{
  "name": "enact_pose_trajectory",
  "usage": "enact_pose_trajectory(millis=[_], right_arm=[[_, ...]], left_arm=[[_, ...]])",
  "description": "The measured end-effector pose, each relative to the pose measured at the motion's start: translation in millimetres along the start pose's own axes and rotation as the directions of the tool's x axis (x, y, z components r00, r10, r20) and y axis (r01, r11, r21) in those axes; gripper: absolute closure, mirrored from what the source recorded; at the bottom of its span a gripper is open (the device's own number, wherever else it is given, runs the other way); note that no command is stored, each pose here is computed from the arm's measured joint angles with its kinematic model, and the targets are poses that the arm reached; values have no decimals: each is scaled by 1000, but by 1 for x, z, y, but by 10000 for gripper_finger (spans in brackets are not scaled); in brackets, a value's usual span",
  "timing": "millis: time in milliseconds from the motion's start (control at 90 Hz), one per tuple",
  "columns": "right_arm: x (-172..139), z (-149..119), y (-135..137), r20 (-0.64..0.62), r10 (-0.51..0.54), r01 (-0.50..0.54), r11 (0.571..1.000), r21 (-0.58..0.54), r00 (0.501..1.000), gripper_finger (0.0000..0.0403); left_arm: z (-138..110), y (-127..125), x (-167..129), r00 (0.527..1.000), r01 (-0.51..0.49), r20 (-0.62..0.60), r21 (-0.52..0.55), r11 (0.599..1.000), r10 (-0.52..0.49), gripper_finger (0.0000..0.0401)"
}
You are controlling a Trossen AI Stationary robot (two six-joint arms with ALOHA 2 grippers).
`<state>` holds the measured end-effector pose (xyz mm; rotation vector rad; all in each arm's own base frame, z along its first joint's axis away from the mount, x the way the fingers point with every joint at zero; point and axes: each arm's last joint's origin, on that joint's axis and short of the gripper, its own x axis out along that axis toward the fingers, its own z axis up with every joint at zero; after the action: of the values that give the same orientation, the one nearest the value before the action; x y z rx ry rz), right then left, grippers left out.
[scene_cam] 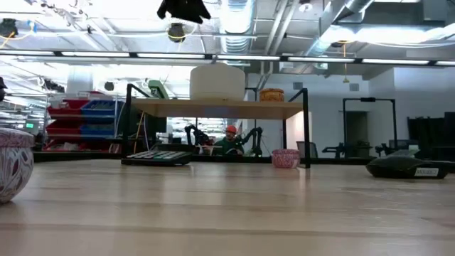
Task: Stock shelves
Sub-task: Put the black scissor into the white desk organizer
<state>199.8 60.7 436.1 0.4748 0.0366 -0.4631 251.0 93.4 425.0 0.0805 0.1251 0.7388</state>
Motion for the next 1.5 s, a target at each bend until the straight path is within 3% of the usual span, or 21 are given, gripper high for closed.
enact_pose_trajectory(millis=[89,156,244,356,578,678,722,867,1011,1133,1211,1278,1400,1500], right_arm=[[-1,-8,-7,-174,-18,42,990,134,985,191],[-1,-21,-14,-337,-28,119,961,251,941,198],[-1,-48,-21,-550,-63,300,886,353,833,207],[-2,-91,-19,-698,-86,491,772,404,711,216],[-14,-164,-12,-867,-139,736,602,310,479,210],[-28,-185,-7,-888,-140,791,529,306,438,201],[-33,-195,-7,-900,-152,805,525,276,408,198],[-34,-215,-8,-947,-219,867,488,104,237,191],[-31,-224,-17,-927,-345,901,434,-18,147,186],[-37,-230,-24,-937,-328,892,450,-43,120,185],[-46,-239,-31,-951,-301,879,470,-86,68,185],[-56,-250,-37,-960,-279,848,512,-137,14,185],[-66,-266,-51,-957,-272,728,637,-254,-96,191],[-66,-273,-56,-952,-278,567,768,-298,-124,200]], left_arm=[[4,-7,-12,999,44,9,30,999,-44,250],[6,-15,-22,996,88,10,73,993,-89,250],[6,-27,-32,989,145,2,106,984,-146,250],[6,-40,-44,984,176,-9,122,977,-177,250],[2,-58,-57,970,243,-48,93,966,-239,250],[-1,-64,-62,957,284,-67,52,957,-281,250],[-2,-67,-64,949,310,-76,41,950,-307,250],[-5,-74,-69,928,362,-103,29,932,-357,250],[-7,-79,-74,914,394,-123,38,919,-387,250],[-8,-83,-78,906,410,-130,36,911,-403,250],[-7,-83,-78,905,413,-127,42,910,-405,250],[-8,-84,-79,902,421,-128,42,906,-413,250],[-7,-84,-79,892,442,-128,40,896,-434,250],[-8,-84,-79,888,449,-129,40,893,-441,250]])
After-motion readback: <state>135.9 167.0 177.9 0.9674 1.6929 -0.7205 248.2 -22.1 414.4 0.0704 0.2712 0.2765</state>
